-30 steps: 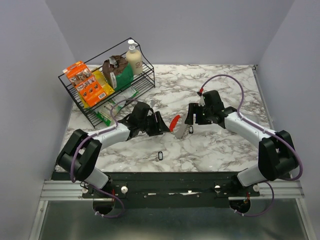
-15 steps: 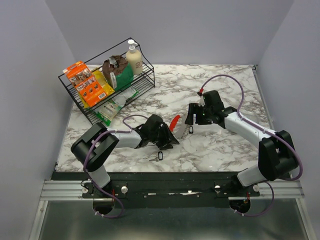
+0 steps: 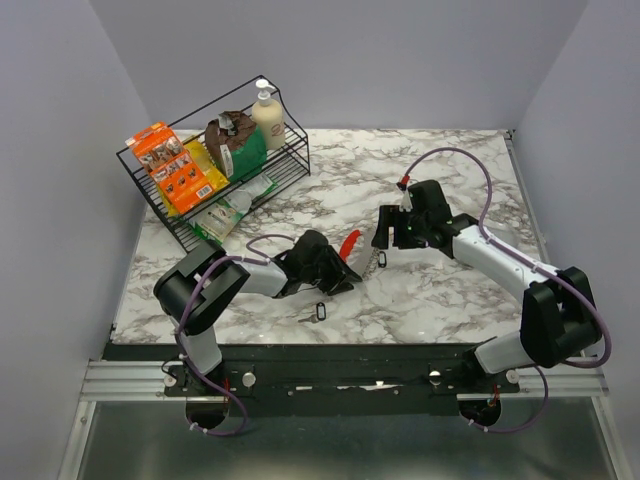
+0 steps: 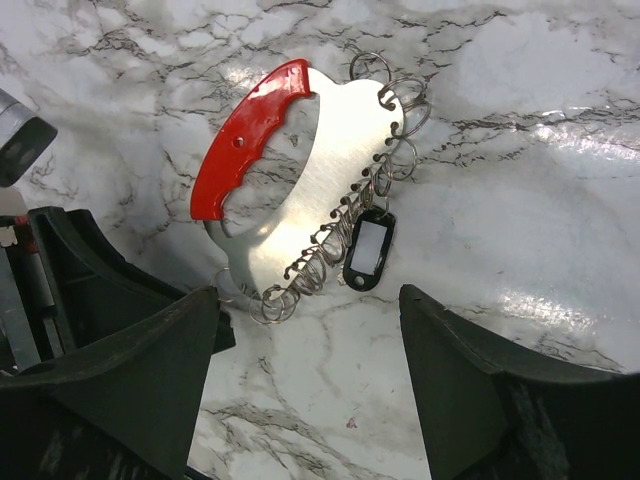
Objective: Put the keys on the keyring
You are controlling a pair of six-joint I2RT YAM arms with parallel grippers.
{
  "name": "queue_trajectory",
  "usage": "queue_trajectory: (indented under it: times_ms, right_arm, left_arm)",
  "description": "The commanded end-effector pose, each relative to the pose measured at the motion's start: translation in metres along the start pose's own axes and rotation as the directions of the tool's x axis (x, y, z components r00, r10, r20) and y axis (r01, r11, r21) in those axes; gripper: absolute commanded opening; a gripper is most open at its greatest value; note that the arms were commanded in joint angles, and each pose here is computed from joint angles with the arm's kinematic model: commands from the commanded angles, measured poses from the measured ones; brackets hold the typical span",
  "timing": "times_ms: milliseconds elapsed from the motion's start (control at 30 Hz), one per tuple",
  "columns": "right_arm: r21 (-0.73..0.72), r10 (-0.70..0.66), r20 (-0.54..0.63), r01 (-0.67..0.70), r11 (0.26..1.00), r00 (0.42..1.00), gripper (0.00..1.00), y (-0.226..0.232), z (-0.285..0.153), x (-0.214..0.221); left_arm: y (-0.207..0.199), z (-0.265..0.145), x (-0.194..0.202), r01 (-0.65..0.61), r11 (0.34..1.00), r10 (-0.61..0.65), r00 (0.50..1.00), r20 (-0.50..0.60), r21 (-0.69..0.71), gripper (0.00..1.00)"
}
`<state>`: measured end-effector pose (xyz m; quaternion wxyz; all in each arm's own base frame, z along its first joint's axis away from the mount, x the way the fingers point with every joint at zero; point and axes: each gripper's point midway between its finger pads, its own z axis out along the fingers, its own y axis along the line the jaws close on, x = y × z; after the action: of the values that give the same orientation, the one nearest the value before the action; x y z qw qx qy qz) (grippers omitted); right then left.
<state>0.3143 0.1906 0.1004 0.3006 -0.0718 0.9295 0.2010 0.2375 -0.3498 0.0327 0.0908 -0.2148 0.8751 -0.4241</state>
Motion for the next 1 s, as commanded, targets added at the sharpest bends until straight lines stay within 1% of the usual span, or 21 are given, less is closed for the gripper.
queue_trajectory:
  times_ms: [0,167,300,467,600,633,700,833,967]
  right_arm:
    - [0.018,-0.022,0.008,0.022,1.0,1.0,0.81,-0.002,-0.007,0.001]
    - [0.015,-0.031,0.005,0.03,0.999,1.0,0.81,-0.001,-0.006,0.001]
    - [0.014,-0.033,0.003,0.033,0.999,0.999,0.81,-0.001,-0.005,0.001]
    - [0.017,-0.033,-0.009,0.034,0.999,0.999,0.81,-0.003,-0.003,0.004]
    - [0.021,-0.037,-0.013,0.037,0.999,0.999,0.81,-0.004,-0.002,0.006]
    - [0.022,-0.039,-0.011,0.039,0.999,0.999,0.81,-0.004,-0.002,0.005]
    - [0.027,-0.04,-0.011,0.04,0.999,0.999,0.81,-0.005,-0.002,0.006]
    - [0.028,-0.043,-0.012,0.043,0.999,0.999,0.81,-0.006,-0.002,0.007]
    - [0.03,-0.045,-0.012,0.045,0.999,0.999,0.81,-0.006,-0.003,0.007]
  left_arm:
    - [0.023,0.004,-0.006,0.038,0.998,-0.035,0.998,0.055,-0.059,0.47]
    - [0.027,0.006,-0.011,0.051,0.996,-0.046,0.996,0.074,-0.071,0.46]
    - [0.026,0.004,-0.022,0.073,0.996,-0.066,0.992,0.109,-0.06,0.46]
    - [0.03,0.007,-0.03,0.073,0.994,-0.063,0.99,0.125,-0.078,0.4]
    - [0.032,0.013,-0.034,0.076,0.994,-0.064,0.989,0.131,-0.084,0.37]
    - [0.034,0.015,-0.036,0.076,0.993,-0.064,0.989,0.133,-0.087,0.34]
    - [0.035,0.017,-0.039,0.071,0.993,-0.057,0.989,0.137,-0.094,0.33]
    - [0.037,0.018,-0.044,0.059,0.992,-0.04,0.986,0.159,-0.113,0.2]
    - [0.039,0.013,-0.053,0.029,0.989,-0.001,0.982,0.188,-0.147,0.12]
